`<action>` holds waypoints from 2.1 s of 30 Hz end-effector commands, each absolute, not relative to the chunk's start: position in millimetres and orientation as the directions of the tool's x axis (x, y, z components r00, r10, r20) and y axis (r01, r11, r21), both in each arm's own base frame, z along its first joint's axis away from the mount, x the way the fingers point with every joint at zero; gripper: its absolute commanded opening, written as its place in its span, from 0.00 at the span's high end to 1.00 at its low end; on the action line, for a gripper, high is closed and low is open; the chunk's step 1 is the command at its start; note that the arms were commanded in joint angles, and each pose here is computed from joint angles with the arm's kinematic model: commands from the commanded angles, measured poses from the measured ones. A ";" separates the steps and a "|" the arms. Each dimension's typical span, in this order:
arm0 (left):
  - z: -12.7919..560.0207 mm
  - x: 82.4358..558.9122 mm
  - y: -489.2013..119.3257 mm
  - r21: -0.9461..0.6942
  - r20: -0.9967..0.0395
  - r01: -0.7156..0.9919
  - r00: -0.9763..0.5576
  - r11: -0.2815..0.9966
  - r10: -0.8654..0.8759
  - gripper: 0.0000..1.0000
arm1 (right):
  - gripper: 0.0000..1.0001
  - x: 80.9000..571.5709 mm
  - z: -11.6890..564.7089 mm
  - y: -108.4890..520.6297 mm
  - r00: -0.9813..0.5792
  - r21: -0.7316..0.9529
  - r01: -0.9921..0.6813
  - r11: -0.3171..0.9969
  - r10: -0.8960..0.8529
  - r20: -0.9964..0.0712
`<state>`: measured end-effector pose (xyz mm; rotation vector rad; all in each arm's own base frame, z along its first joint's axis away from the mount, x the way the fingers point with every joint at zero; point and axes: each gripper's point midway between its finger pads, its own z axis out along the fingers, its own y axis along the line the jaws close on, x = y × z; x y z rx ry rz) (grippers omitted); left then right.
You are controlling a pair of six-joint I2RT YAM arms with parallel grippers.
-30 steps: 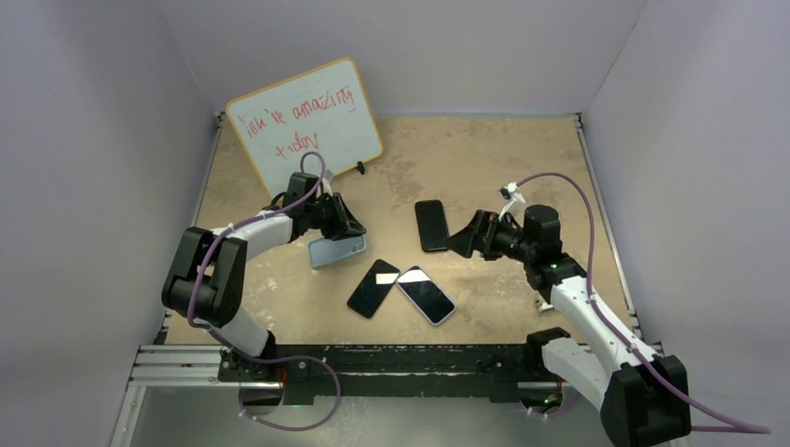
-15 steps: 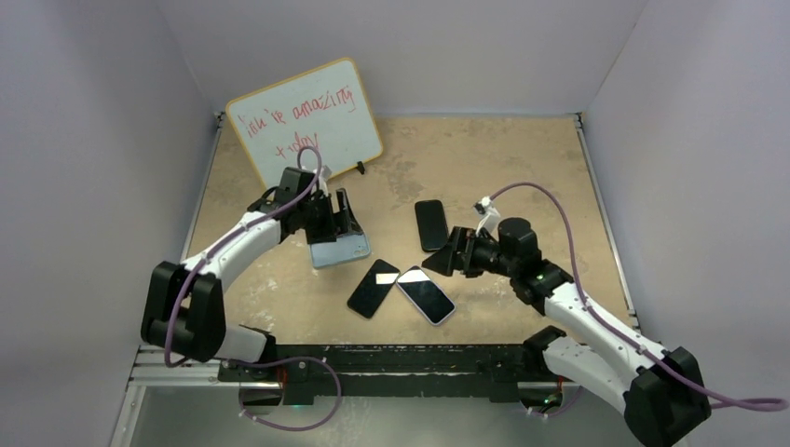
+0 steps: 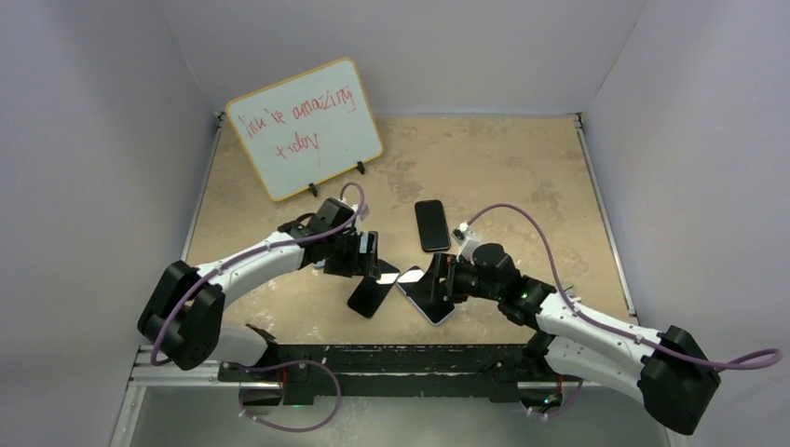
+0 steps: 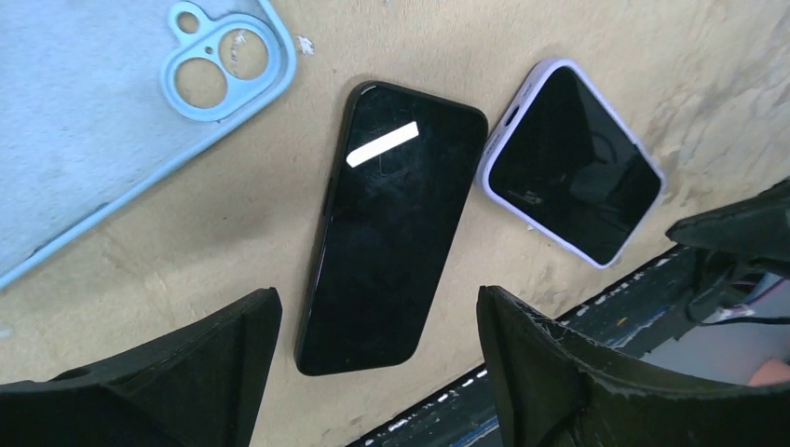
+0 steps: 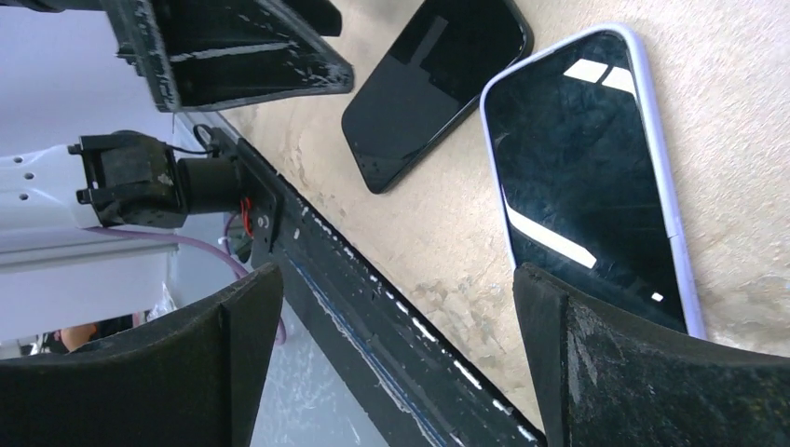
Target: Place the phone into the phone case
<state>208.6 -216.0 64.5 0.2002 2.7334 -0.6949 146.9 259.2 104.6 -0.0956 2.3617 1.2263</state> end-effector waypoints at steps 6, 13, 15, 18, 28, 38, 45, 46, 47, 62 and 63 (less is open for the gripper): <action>50.2 212.6 -236.0 -0.246 -0.403 0.352 -0.885 0.903 0.236 0.14 | 0.06 148.3 117.8 256.8 -0.847 0.771 -0.263 0.580 0.244 -0.473; 37.3 205.5 -242.4 -0.124 -0.389 0.400 -0.861 0.908 0.326 0.08 | 0.04 151.4 125.4 243.3 -0.808 0.749 -0.274 0.604 0.278 -0.520; 32.8 202.7 -242.7 -0.085 -0.380 0.407 -0.857 0.909 0.348 0.08 | 0.04 151.0 126.0 241.7 -0.804 0.753 -0.271 0.599 0.289 -0.519; 27.3 199.1 -242.4 -0.020 -0.361 0.414 -0.852 0.910 0.380 0.08 | 0.04 151.0 127.7 238.1 -0.797 0.749 -0.271 0.604 0.296 -0.527; 14.8 191.7 -238.2 0.046 -0.333 0.406 -0.855 0.913 0.397 0.20 | 0.04 150.0 131.8 230.3 -0.778 0.755 -0.264 0.600 0.330 -0.534; 27.6 178.8 -237.7 -0.033 -0.334 0.354 -0.885 0.935 0.324 0.58 | 0.08 149.2 139.5 233.3 -0.777 0.770 -0.275 0.576 0.339 -0.530; 51.1 172.2 -265.1 -0.270 -0.366 0.255 -0.919 0.928 0.146 0.67 | 0.20 144.6 137.6 252.3 -0.821 0.822 -0.269 0.502 0.326 -0.468; 57.1 172.1 -272.3 -0.320 -0.372 0.246 -0.921 0.915 0.118 0.67 | 0.23 143.6 137.2 253.9 -0.825 0.827 -0.269 0.494 0.325 -0.462; 60.7 173.1 -274.7 -0.346 -0.377 0.227 -0.922 0.910 0.086 0.67 | 0.25 142.5 138.3 255.5 -0.826 0.832 -0.272 0.483 0.326 -0.459; 121.5 181.2 -329.1 -0.747 -0.331 0.121 -0.921 0.654 -0.207 0.76 | 0.42 154.2 172.0 249.7 -0.740 0.850 -0.293 0.439 0.458 -0.492; 123.9 181.2 -328.8 -0.755 -0.326 0.113 -0.920 0.646 -0.219 0.76 | 0.43 159.4 179.6 245.3 -0.718 0.854 -0.278 0.439 0.496 -0.489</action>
